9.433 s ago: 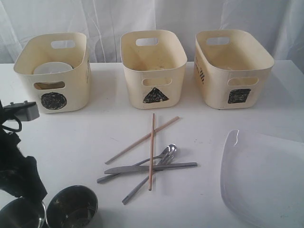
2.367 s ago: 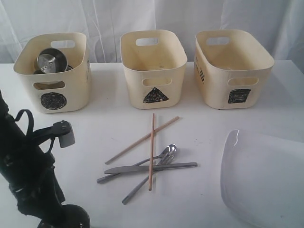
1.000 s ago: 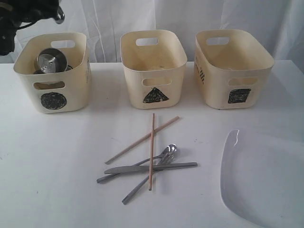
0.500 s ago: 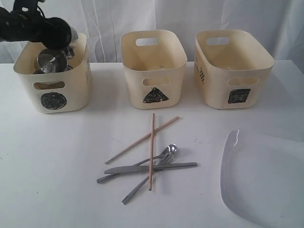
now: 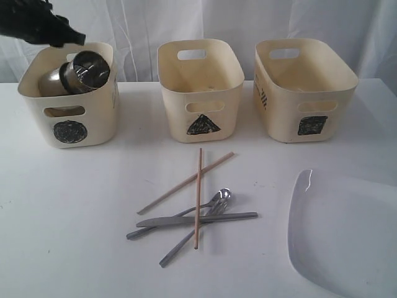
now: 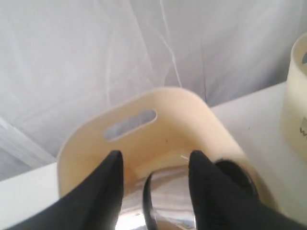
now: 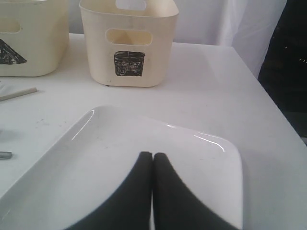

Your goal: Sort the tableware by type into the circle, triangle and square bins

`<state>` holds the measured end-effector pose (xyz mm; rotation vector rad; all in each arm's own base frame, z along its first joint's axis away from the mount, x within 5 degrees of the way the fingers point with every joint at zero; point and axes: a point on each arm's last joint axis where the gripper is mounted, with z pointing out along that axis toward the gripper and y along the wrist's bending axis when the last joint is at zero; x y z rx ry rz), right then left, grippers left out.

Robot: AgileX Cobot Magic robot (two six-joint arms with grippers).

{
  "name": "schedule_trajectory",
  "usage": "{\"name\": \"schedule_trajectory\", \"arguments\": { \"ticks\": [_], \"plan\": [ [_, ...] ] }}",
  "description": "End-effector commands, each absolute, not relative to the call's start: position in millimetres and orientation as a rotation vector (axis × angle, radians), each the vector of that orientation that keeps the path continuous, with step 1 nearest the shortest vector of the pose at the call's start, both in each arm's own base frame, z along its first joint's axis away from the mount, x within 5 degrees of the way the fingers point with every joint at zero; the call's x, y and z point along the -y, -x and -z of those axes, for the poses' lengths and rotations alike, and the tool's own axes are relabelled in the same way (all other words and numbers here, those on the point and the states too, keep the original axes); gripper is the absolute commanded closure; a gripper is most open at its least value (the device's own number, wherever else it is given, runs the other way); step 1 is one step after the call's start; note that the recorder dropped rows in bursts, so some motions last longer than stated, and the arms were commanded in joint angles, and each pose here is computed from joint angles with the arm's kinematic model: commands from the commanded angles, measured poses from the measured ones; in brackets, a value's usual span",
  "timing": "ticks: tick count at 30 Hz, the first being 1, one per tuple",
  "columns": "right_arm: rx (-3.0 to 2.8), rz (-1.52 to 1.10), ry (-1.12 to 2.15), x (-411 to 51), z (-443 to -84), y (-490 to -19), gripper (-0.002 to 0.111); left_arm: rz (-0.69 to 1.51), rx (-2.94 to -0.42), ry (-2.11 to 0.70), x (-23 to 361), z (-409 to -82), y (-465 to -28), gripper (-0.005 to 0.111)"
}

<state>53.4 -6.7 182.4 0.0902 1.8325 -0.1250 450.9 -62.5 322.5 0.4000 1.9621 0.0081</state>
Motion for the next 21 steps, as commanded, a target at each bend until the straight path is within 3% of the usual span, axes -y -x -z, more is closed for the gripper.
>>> {"name": "schedule_trajectory", "arguments": {
  "ticks": [1,5,10,17,21],
  "plan": [
    [-1.826,0.128,-0.089,6.8,-182.3,-53.1,0.108,0.021,-1.941,-0.421,60.6,-376.4,-413.9,0.058],
    [-1.826,0.128,-0.089,6.8,-182.3,-53.1,0.108,0.070,-2.047,-0.452,59.7,-389.4,-388.3,0.066],
    [-1.826,0.128,-0.089,6.8,-182.3,-53.1,0.108,0.117,-2.125,-0.351,55.4,-381.8,-376.2,0.104],
    [-1.826,0.128,-0.089,6.8,-182.3,-53.1,0.108,0.146,-2.227,-0.163,30.6,-355.0,-350.9,0.107],
    [-1.826,0.128,-0.089,6.8,-182.3,-53.1,0.108,0.097,-2.143,-0.075,9.9,-354.6,-316.5,0.107]
  ]
}}
